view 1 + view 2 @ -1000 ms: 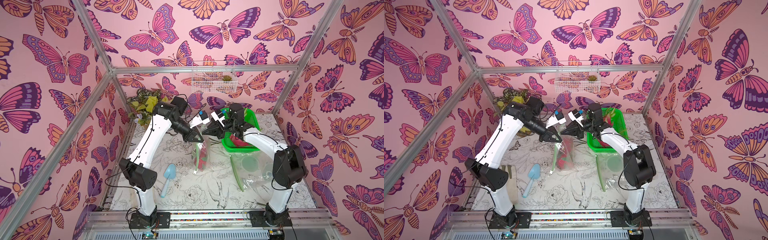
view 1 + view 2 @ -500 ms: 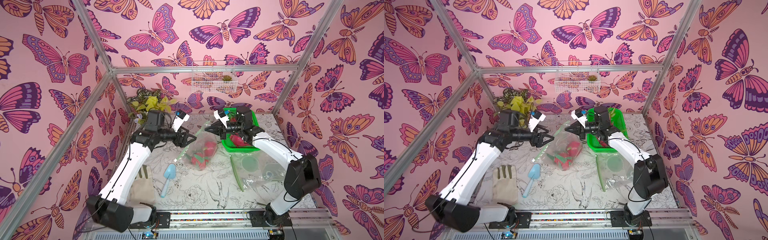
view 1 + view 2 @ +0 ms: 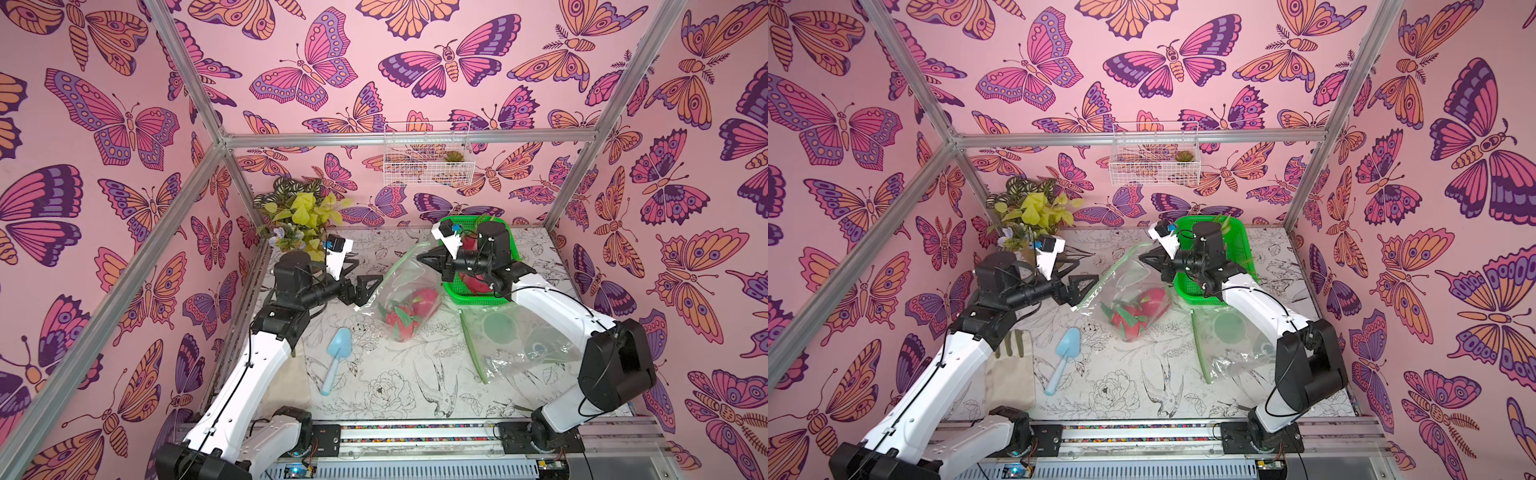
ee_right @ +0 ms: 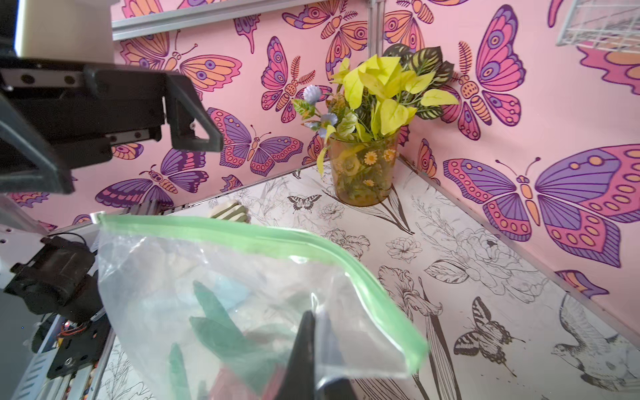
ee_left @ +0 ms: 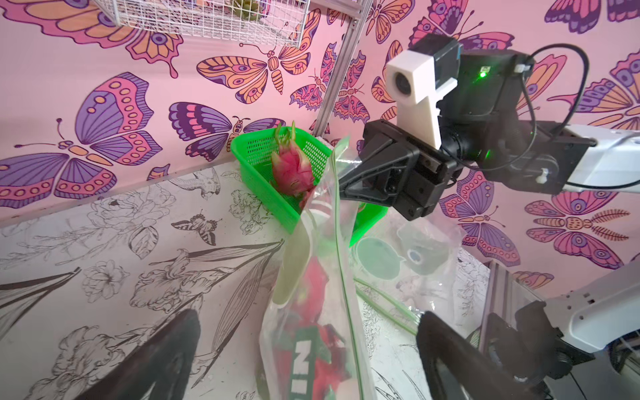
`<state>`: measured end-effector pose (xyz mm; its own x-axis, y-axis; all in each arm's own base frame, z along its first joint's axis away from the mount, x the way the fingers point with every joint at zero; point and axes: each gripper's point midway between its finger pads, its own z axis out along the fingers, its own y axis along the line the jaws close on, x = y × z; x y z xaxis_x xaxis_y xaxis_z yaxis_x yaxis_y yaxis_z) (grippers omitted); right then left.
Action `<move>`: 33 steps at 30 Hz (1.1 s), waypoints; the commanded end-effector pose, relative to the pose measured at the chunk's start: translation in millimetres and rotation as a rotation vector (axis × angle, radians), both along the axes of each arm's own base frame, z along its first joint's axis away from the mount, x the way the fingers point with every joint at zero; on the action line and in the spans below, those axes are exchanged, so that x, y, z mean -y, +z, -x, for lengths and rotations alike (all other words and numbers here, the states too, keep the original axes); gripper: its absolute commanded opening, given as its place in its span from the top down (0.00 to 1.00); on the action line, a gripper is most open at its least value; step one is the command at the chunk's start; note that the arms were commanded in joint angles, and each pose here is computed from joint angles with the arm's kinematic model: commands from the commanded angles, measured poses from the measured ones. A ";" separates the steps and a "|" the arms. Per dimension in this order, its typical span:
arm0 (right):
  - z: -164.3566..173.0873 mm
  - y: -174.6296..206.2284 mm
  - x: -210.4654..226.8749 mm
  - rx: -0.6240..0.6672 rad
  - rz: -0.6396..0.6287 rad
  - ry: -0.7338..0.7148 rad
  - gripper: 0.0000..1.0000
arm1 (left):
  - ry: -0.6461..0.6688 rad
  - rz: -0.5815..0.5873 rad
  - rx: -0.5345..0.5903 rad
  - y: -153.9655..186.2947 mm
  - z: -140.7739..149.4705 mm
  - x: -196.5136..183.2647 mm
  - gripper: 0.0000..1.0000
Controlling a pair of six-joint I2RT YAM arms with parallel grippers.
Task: Open the zip-top bag and take out the dragon fruit
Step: Place the zipper food storage bag at the center of the board.
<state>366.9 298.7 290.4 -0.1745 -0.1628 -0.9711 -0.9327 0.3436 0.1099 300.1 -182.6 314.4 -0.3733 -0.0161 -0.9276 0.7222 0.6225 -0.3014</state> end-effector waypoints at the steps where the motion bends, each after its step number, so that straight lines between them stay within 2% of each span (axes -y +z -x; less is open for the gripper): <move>1: -7.4 9.6 11.2 0.022 0.008 -0.093 1.00 | -0.077 0.079 0.007 -3.9 13.6 9.2 0.01; 15: -25.8 2.3 26.4 -0.012 0.018 -0.248 1.00 | -0.137 0.090 -0.032 -51.6 39.2 23.3 0.01; 20: -24.2 2.7 27.9 -0.022 0.015 -0.255 1.00 | -0.170 0.118 -0.008 -62.6 41.8 36.6 0.14; 24: -21.9 -0.4 28.8 -0.026 0.025 -0.252 1.00 | -0.164 0.144 0.036 -58.5 36.7 37.8 0.30; 27: -20.0 -1.0 30.9 -0.032 0.034 -0.256 1.00 | -0.179 0.159 0.073 -52.4 37.2 39.4 0.47; 30: -18.7 1.6 33.8 -0.027 0.035 -0.267 1.00 | -0.187 0.160 0.101 -49.7 37.1 40.1 0.49; 33: -18.2 2.9 36.2 -0.030 0.038 -0.277 1.00 | -0.203 0.165 0.128 -47.4 39.0 41.4 0.59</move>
<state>385.7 271.3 281.7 -0.2556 -0.1582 -0.9538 -0.8170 0.5628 0.1256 264.6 -221.5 260.5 -0.3233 -0.0938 -0.9416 0.8351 0.4397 -0.3306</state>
